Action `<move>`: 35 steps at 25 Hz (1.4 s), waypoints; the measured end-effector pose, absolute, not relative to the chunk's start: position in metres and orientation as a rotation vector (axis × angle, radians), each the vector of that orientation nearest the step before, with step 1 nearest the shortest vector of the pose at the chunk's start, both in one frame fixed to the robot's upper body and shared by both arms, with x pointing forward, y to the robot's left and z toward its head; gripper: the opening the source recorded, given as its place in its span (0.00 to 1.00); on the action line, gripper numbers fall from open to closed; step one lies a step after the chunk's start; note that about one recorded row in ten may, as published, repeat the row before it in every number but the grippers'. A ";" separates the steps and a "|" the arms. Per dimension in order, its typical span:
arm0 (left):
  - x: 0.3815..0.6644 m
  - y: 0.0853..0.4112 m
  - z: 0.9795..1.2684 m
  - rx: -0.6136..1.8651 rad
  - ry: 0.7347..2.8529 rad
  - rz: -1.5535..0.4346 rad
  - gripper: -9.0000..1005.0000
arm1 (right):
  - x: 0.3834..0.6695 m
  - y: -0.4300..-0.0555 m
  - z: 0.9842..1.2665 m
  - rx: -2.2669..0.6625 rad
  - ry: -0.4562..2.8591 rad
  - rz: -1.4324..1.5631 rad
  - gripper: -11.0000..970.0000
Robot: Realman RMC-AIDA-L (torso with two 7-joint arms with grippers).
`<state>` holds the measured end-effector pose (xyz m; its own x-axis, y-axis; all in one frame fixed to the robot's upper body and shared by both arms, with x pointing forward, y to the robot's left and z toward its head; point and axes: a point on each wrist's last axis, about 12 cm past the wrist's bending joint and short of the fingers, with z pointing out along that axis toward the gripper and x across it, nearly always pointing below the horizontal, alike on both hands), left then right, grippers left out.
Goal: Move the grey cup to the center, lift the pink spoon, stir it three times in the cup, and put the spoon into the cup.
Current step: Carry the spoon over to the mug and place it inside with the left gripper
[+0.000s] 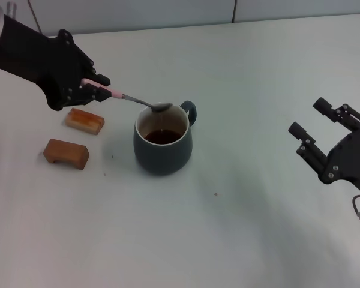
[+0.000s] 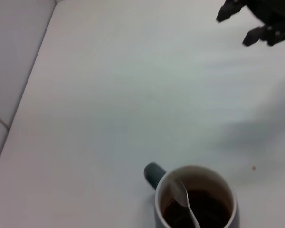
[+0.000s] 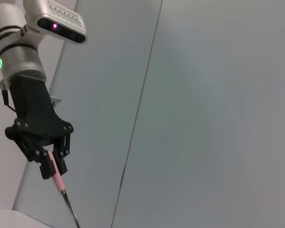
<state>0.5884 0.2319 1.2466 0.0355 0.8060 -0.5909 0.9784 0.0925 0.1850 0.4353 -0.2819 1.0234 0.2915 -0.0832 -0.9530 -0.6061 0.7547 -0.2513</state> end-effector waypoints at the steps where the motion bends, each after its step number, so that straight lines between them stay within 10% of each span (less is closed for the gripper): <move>1: 0.590 0.231 1.245 1.764 1.823 -0.358 0.21 | 0.435 -0.282 1.024 -0.664 1.244 0.385 0.55; 35: 0.589 0.186 1.240 2.015 1.813 -0.250 0.24 | 0.435 -0.282 1.023 -0.662 1.250 0.384 0.55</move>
<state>0.5891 0.1860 1.2400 0.1353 0.9058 -0.4015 0.9807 -0.0646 0.1848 0.4346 -0.2820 1.0227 0.2873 -0.0844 -0.9541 -0.6055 0.7558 -0.2492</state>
